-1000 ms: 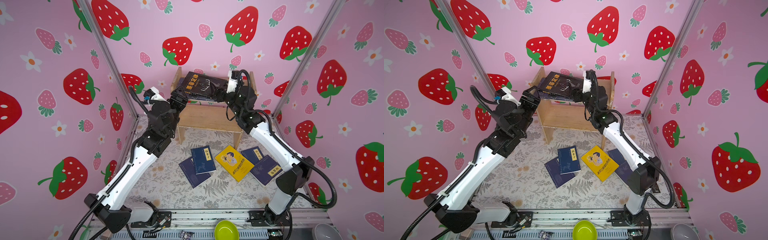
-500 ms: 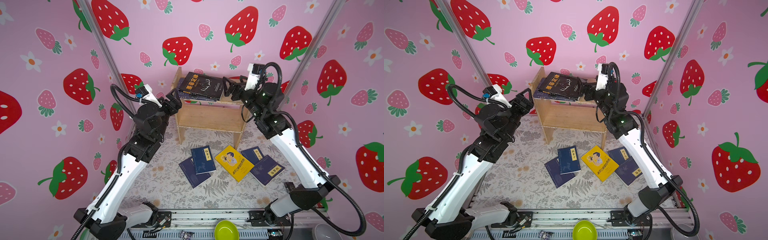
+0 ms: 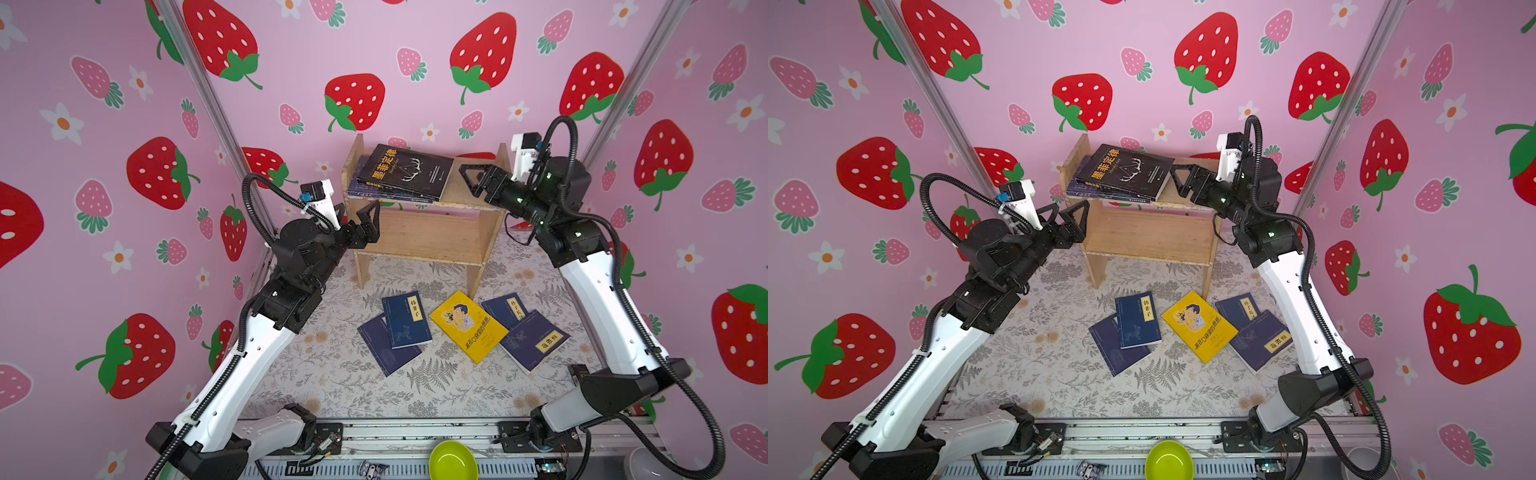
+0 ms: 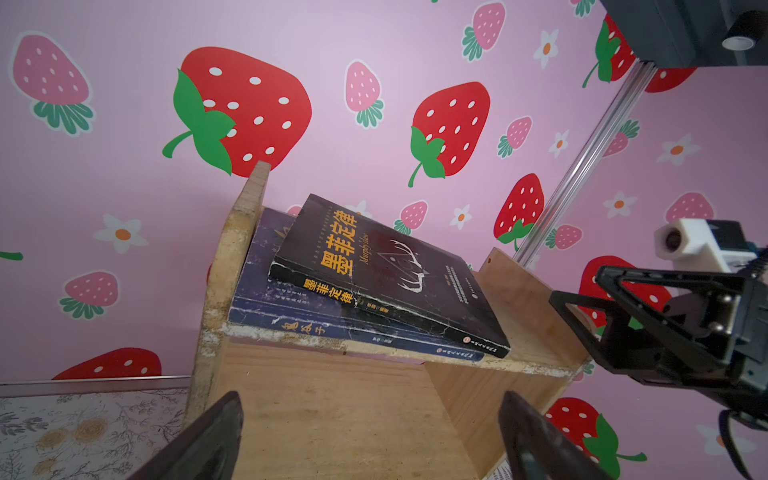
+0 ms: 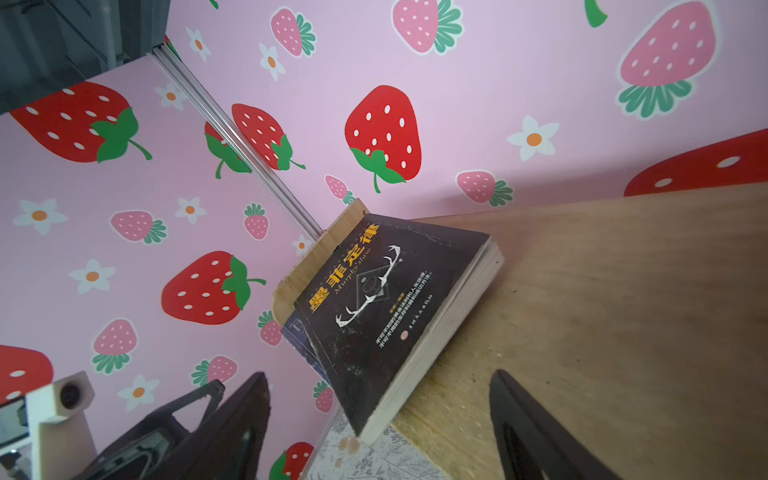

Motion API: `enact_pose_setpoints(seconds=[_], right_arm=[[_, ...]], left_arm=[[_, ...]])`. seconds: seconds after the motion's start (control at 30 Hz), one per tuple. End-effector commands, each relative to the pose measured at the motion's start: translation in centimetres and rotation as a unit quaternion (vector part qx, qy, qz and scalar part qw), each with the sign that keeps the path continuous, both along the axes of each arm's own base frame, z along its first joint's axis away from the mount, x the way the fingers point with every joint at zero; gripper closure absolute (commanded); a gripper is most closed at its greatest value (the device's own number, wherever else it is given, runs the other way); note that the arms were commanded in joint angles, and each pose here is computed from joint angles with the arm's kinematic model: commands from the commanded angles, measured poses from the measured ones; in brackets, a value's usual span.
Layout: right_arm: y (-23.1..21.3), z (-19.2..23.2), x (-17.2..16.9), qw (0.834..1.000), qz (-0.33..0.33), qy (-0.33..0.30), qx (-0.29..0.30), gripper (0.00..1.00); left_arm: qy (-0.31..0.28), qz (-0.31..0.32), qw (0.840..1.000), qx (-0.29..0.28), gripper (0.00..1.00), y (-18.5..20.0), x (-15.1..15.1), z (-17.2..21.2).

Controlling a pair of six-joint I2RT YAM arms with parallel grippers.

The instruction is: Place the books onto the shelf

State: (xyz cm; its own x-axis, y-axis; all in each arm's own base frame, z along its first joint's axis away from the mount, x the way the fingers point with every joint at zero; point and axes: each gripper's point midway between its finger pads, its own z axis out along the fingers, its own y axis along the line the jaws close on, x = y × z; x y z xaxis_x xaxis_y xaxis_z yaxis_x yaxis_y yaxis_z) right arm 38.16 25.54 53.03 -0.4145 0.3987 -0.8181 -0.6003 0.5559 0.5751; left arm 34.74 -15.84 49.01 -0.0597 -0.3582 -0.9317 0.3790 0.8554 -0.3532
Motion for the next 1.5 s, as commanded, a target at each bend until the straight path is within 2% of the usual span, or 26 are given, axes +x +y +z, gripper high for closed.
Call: enact_pose_setpoints(seconds=[0.0, 0.33, 0.47, 0.6, 0.77, 1.07, 1.47], right_arm=[[1.5, -0.3, -0.1, 0.998, 0.041, 0.048, 0.03, 0.19], [1.6, -3.0, 2.2, 0.99, 0.005, 0.133, 0.042, 0.22], [2.3, -4.0, 2.8, 0.986, 0.013, 0.156, 0.052, 0.23], [3.3, -5.1, 3.4, 0.979, 0.023, 0.19, 0.068, 0.26], [3.3, -5.6, 4.1, 0.97, -0.001, 0.229, 0.079, 0.26], [4.3, -7.6, 4.2, 0.944, -0.01, 0.314, 0.096, 0.27], [6.0, -8.5, 4.1, 0.94, -0.002, 0.327, 0.1, 0.27]], left_arm=[[-0.043, 0.005, 0.999, 0.004, 0.03, 1.1, -1.4, 2.0], [-0.048, 0.042, 0.998, -0.011, 0.01, 3.6, -2.9, 1.4], [-0.052, 0.051, 0.997, -0.024, 0.0, 4.2, -3.2, 1.3], [-0.041, 0.074, 0.996, -0.037, 0.0, 5.2, -3.0, 0.8], [-0.029, 0.087, 0.994, -0.054, 0.01, 6.2, -2.8, -0.1], [-0.009, 0.097, 0.992, -0.077, 0.01, 7.0, -2.3, -1.6], [0.013, 0.114, 0.986, -0.121, 0.01, 8.9, -1.8, -2.8]])
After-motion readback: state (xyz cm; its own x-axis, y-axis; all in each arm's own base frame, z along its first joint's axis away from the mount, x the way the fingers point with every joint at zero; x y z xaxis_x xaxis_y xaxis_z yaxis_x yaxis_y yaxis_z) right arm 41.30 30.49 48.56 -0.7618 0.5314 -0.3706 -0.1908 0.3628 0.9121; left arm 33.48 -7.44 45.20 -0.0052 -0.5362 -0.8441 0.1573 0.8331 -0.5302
